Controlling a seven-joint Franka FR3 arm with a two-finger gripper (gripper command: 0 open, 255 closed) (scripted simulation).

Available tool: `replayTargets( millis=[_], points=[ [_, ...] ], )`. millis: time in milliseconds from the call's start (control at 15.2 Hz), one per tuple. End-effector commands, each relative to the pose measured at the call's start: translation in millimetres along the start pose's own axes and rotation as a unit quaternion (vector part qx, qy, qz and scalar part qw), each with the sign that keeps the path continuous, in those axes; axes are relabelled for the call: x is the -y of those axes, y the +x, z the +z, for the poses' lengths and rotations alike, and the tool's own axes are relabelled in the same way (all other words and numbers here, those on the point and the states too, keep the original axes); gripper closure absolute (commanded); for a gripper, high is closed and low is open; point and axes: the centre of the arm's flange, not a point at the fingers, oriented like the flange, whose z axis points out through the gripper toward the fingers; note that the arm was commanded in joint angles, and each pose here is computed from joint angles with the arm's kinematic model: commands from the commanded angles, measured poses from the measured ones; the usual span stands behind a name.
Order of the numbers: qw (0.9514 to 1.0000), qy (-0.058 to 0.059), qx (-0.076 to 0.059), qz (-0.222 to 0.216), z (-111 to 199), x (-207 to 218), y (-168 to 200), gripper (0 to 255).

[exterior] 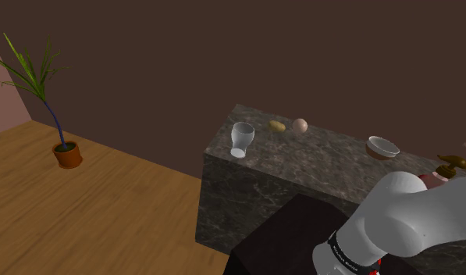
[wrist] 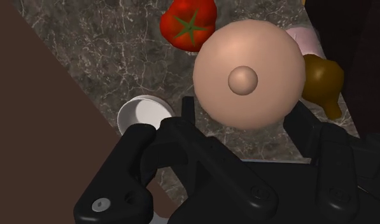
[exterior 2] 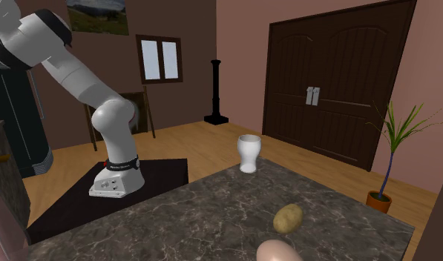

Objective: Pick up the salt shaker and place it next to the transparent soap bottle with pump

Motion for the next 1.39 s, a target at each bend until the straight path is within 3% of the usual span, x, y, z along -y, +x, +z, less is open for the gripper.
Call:
replayTargets(
  millis=[0,1320],
  points=[
    [1.0000,0.000,0.000,0.000,11.3,1.7,0.6,255],
    [1.0000,0.000,0.000,0.000,115.6,17.9,-1.0,255]
  ],
)
